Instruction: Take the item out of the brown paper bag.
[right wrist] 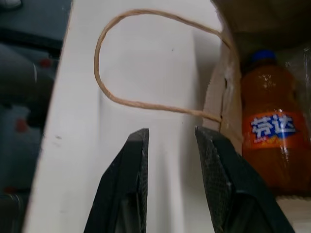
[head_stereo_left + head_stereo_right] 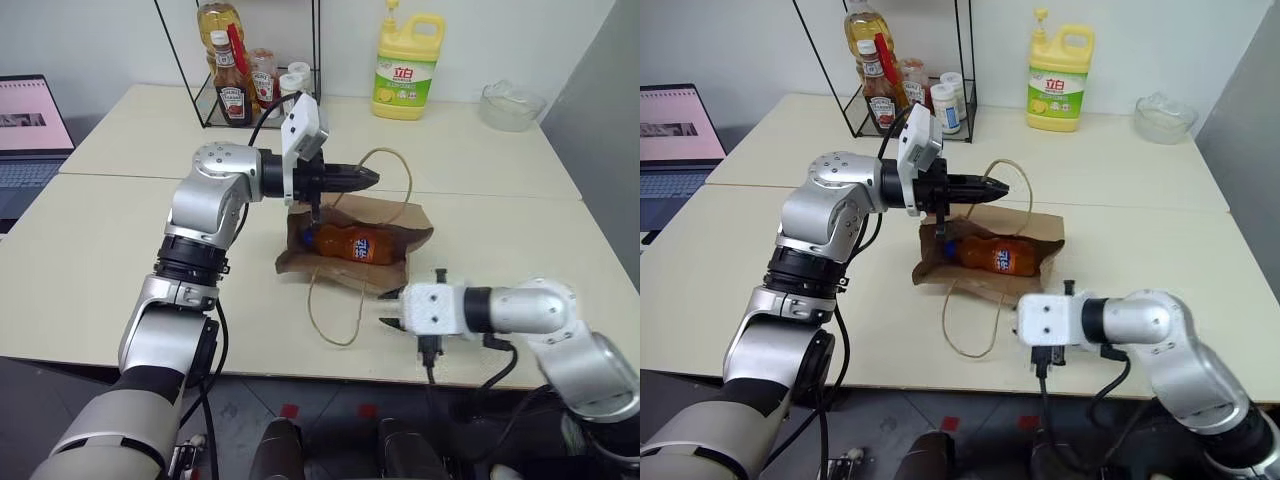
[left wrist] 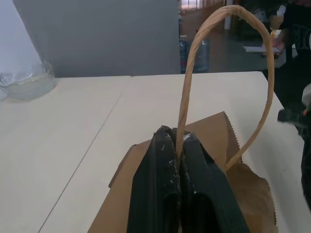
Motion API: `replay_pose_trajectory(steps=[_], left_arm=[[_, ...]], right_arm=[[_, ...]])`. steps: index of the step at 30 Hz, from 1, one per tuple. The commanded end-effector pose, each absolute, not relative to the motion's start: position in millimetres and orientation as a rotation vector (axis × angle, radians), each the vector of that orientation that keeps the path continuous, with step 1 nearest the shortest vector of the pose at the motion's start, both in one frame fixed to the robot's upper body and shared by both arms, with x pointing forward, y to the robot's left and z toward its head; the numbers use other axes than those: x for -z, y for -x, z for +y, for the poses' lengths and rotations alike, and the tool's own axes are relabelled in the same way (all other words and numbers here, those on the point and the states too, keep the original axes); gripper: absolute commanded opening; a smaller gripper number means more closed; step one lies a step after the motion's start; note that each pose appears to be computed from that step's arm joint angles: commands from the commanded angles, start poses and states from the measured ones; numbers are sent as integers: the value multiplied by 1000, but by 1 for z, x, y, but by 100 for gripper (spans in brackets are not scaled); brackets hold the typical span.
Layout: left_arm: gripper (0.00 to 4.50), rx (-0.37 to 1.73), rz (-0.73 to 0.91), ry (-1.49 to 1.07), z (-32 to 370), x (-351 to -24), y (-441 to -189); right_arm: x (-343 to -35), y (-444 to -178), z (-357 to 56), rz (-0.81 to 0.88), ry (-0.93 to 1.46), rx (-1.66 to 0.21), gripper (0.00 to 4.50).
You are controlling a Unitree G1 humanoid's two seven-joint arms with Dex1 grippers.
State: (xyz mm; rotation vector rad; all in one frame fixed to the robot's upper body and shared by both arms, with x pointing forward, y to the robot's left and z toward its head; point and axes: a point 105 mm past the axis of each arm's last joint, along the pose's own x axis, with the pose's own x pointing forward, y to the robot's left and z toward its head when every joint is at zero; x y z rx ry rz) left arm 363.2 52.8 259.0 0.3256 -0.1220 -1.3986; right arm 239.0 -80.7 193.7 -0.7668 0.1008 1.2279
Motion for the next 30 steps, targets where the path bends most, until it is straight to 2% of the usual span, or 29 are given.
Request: replay_pose_trajectory(steps=[1,8,13,20,30], left_arm=[[0,1414,-196,-332,50,-275,-358],[0,1376,-222,-286,50,-286,-367],[0,1348,-225,-251,54,-291,-372],[0,1357,-230,-248,54,-290,-371],[0,1367,-239,-243,51,-290,-370]], right_arm=[[-224,-241,-69,21,639,-1199,153],[-216,-273,-33,11,623,-1089,153],[-210,-295,-24,7,668,-972,153],[-210,-314,-15,44,615,-880,153],[-193,-338,-10,75,820,-841,153]])
